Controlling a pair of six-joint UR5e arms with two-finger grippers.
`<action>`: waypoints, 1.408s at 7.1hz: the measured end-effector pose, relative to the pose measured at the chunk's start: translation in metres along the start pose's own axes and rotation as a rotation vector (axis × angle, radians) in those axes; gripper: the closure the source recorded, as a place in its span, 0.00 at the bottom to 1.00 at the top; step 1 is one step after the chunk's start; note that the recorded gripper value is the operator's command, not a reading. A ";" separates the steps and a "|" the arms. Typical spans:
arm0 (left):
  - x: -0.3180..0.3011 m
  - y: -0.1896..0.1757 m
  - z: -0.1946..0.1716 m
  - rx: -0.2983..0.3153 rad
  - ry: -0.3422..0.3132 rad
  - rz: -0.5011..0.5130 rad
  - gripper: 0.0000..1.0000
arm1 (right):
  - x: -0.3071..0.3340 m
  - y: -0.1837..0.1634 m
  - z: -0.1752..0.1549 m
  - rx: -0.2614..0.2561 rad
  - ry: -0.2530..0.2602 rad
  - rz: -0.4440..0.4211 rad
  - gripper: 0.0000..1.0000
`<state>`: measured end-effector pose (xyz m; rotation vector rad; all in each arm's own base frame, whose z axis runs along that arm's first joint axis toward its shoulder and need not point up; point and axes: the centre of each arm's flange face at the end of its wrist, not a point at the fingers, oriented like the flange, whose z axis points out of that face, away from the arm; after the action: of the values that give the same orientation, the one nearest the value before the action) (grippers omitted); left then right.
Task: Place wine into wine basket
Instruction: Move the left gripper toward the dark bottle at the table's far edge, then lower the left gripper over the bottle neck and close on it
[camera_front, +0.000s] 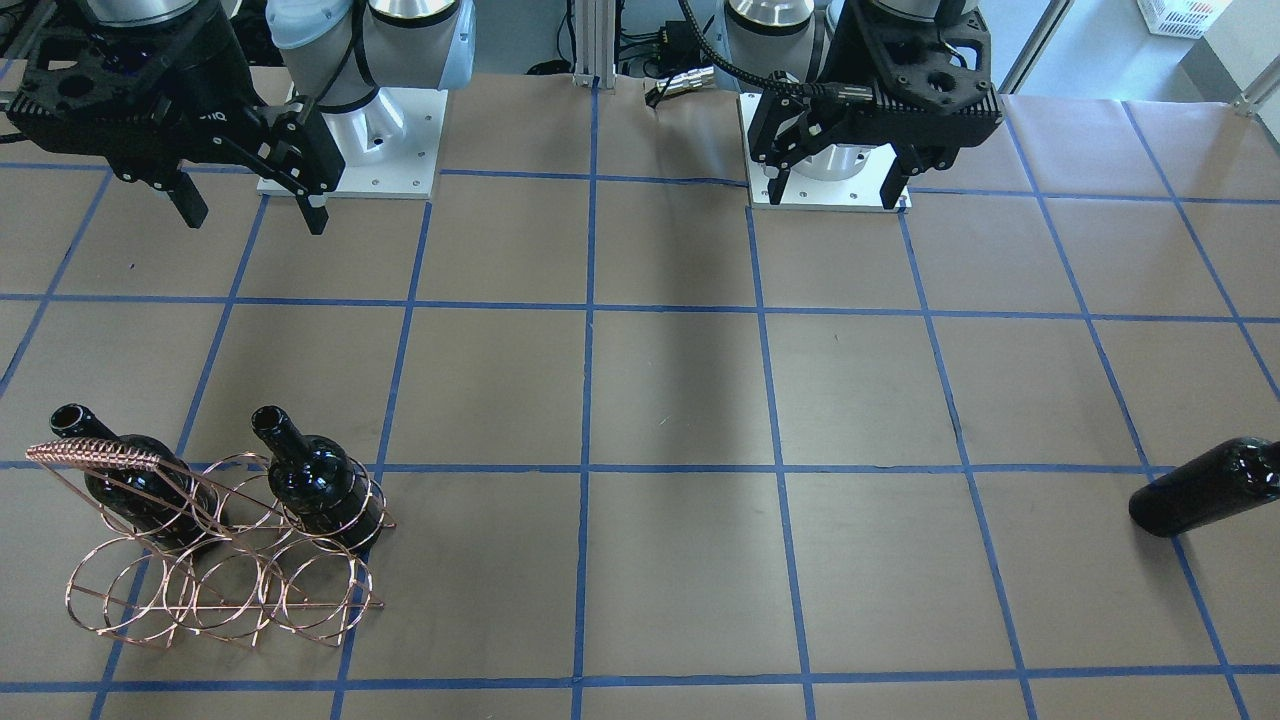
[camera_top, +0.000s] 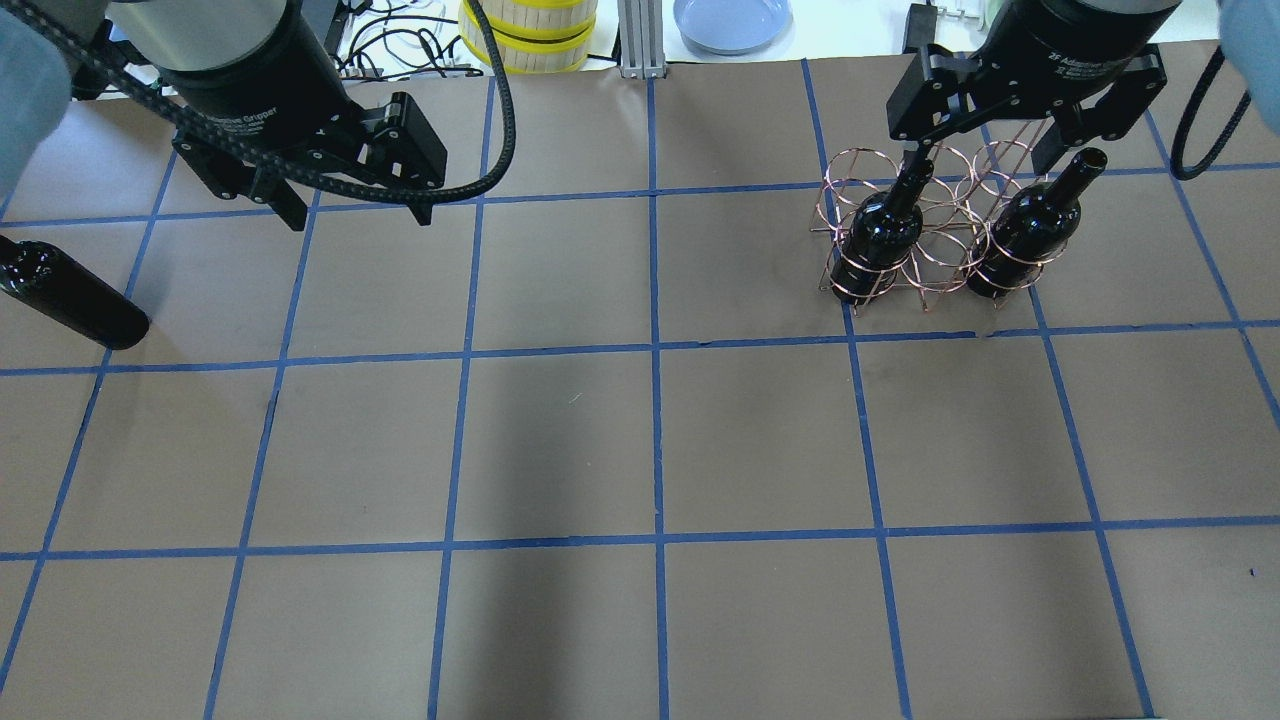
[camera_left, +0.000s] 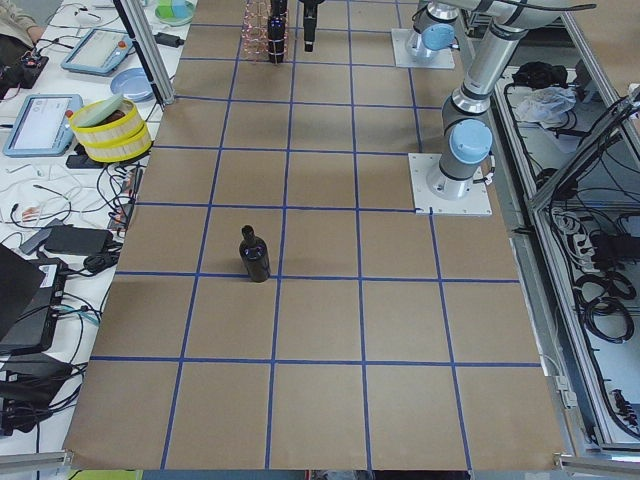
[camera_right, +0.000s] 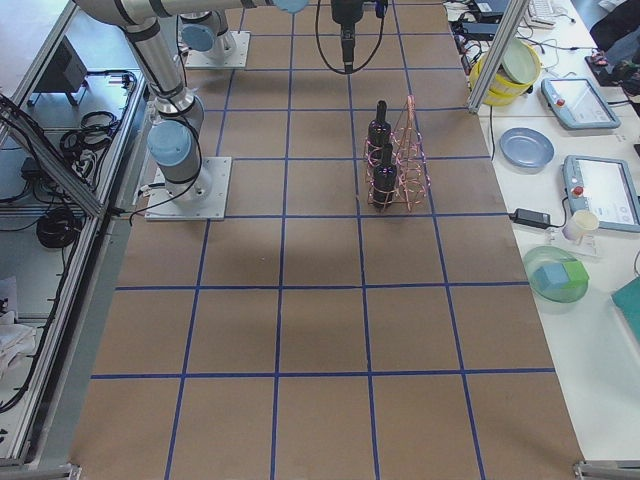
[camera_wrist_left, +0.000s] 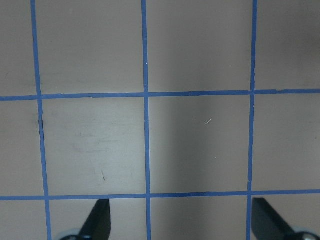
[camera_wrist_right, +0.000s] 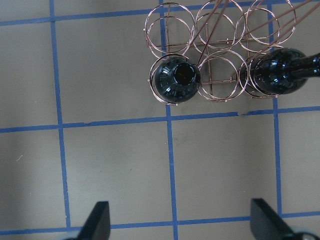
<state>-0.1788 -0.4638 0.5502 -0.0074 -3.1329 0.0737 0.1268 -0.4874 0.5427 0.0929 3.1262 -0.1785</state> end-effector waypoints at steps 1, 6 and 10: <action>0.000 0.003 0.001 -0.004 0.001 0.001 0.00 | 0.000 0.000 0.000 0.000 -0.001 0.000 0.00; -0.078 -0.024 0.004 0.098 -0.110 0.042 0.00 | 0.000 0.000 0.000 0.000 -0.001 0.000 0.00; -0.287 -0.034 0.004 0.137 -0.143 -0.059 0.00 | 0.000 0.000 0.000 0.001 0.001 0.000 0.00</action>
<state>0.1084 -0.4991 0.5451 0.0960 -3.2591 0.3009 0.1267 -0.4875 0.5430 0.0933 3.1271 -0.1793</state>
